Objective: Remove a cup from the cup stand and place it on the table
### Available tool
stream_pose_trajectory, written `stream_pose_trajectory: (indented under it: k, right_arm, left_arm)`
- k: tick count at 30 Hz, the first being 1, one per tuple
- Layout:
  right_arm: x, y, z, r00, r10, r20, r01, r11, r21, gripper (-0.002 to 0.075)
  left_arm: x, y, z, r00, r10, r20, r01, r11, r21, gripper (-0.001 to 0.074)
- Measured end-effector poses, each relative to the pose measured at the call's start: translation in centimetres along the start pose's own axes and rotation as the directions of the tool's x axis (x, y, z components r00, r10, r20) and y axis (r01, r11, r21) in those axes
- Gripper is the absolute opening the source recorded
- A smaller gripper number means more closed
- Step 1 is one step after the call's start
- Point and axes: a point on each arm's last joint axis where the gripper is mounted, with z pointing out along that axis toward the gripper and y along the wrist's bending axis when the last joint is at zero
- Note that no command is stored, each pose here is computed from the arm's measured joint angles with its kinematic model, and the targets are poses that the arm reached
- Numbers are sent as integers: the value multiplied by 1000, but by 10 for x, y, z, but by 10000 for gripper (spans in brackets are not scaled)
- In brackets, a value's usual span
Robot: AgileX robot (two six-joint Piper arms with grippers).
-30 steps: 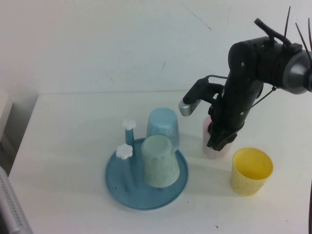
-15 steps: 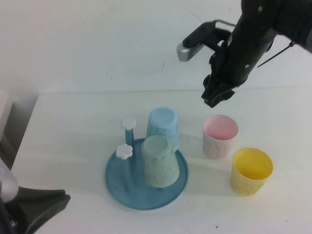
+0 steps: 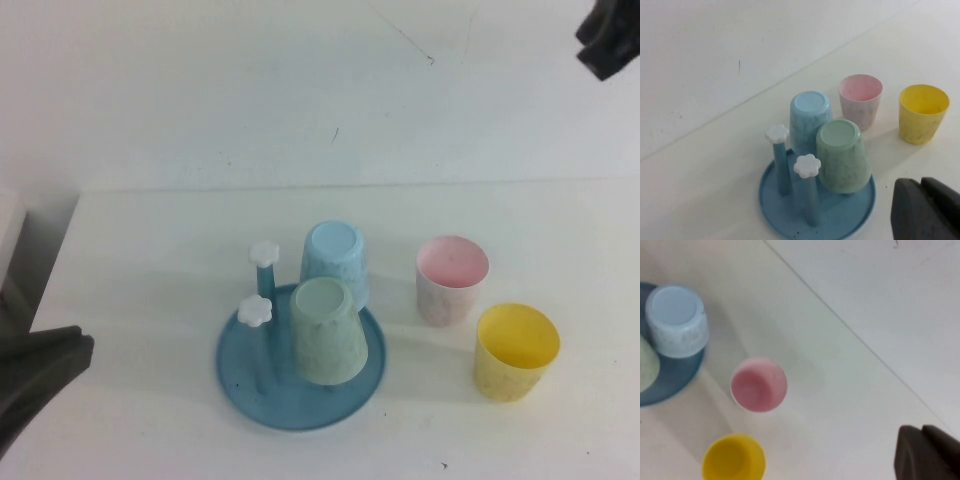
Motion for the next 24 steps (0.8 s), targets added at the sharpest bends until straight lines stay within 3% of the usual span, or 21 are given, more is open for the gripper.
stream_pose_trajectory:
  k: [11, 24]
  right_arm:
    - [106, 38, -63, 1000, 15, -1, -15, 1000, 17, -1]
    - [249, 110, -35, 988, 57, 140, -58, 998, 3, -2]
  left_arm:
    - [0, -1, 0, 1000, -13, 1, 13, 1000, 8, -1]
    - [0, -1, 0, 1000, -26, 4, 26, 1000, 16, -1]
